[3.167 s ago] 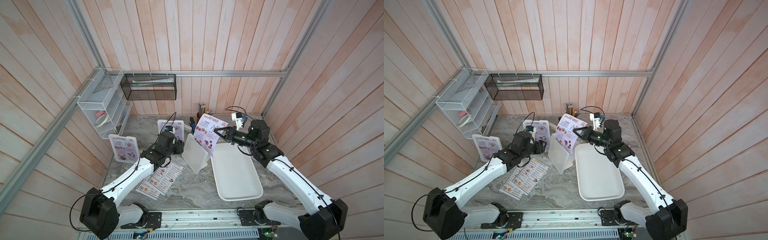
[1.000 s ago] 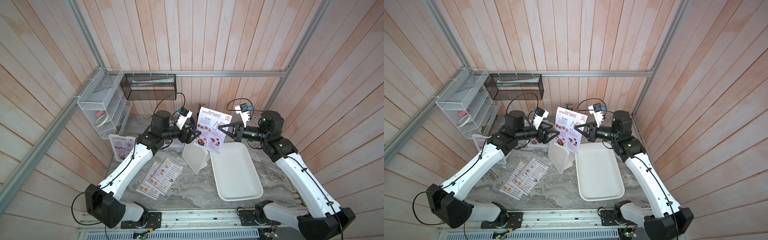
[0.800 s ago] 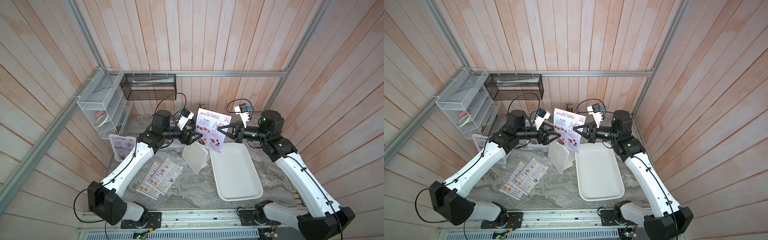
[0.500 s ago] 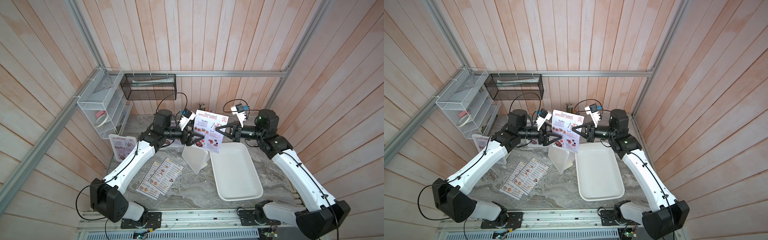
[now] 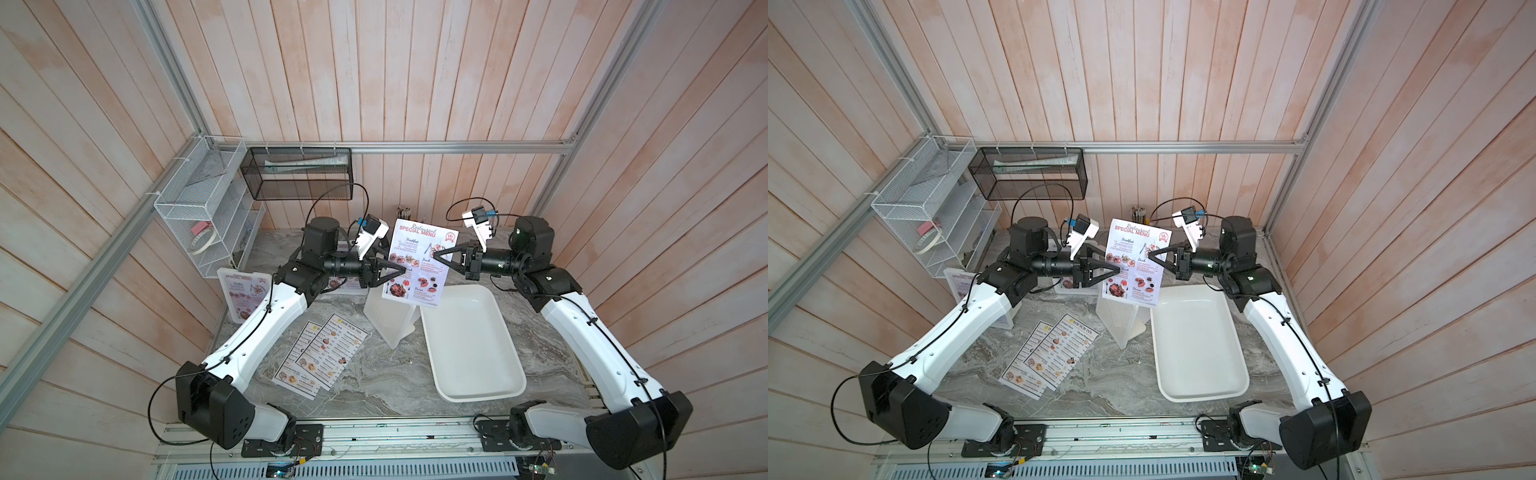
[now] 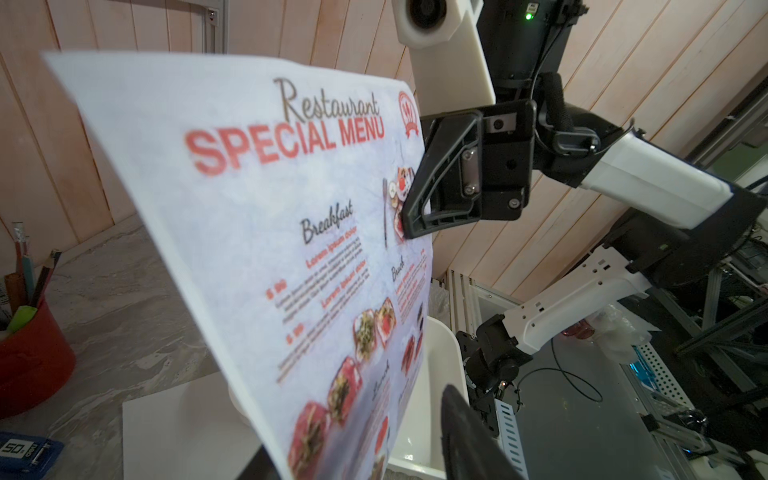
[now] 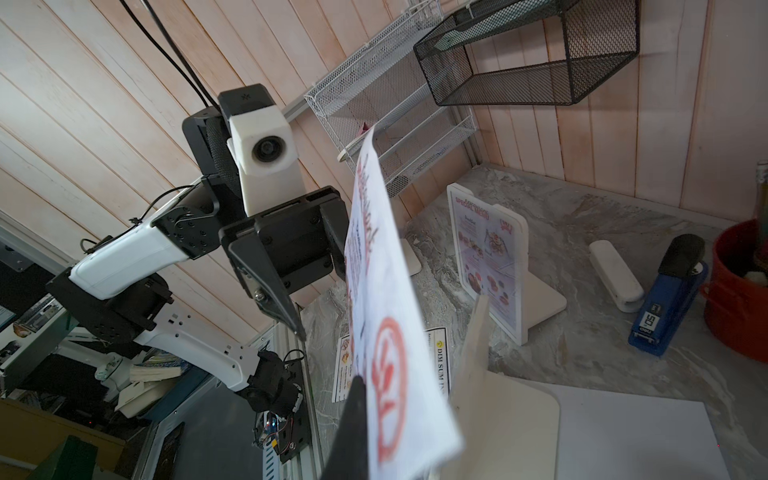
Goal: Replace the menus in the menu holders
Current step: Adjust the menu.
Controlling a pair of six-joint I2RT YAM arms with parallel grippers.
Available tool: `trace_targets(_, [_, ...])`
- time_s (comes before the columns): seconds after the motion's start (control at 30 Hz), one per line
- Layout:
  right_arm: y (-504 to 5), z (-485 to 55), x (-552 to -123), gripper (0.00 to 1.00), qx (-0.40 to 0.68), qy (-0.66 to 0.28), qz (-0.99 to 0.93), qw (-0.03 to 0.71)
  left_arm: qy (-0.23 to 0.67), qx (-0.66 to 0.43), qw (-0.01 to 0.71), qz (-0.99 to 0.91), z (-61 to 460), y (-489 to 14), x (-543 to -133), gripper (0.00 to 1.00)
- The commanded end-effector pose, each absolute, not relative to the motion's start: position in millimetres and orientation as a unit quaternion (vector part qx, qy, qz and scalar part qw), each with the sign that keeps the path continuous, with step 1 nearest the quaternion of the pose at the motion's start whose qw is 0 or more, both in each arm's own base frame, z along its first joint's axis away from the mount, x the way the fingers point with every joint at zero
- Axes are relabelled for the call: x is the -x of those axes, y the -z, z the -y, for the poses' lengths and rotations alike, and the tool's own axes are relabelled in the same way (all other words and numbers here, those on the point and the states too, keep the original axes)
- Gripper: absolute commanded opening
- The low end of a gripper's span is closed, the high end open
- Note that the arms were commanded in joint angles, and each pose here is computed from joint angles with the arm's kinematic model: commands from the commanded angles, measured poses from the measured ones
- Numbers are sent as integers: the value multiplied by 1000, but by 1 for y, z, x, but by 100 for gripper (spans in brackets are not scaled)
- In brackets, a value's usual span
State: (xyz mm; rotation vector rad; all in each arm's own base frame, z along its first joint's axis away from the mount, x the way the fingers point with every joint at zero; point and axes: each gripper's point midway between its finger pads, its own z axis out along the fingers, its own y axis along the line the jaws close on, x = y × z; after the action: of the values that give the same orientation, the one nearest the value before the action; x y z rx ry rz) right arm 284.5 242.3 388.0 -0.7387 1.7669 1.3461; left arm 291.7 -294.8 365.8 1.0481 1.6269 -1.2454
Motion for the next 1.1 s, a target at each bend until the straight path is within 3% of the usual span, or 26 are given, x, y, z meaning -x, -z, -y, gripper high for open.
trace_targets(0.0, [-398,-242,-284,0,309,-526,-683,402,502,-417,405,-641,294,-365,-289,41])
trace_targets(0.53, [-407,-244,-273,0,345,-537,-647,417,515,-413,396,-638,295,-369,-287,3])
trace_targets(0.67, [-406,-244,-271,0,349,-540,-642,418,517,-418,403,-629,294,-377,-284,0])
trace_targets(0.9, [-400,-245,-272,23,350,-546,-637,418,525,-417,407,-620,291,-392,-275,0])
trace_targets(1.07, [-396,-250,-270,24,351,-560,-630,408,525,-417,413,-617,290,-398,-273,0])
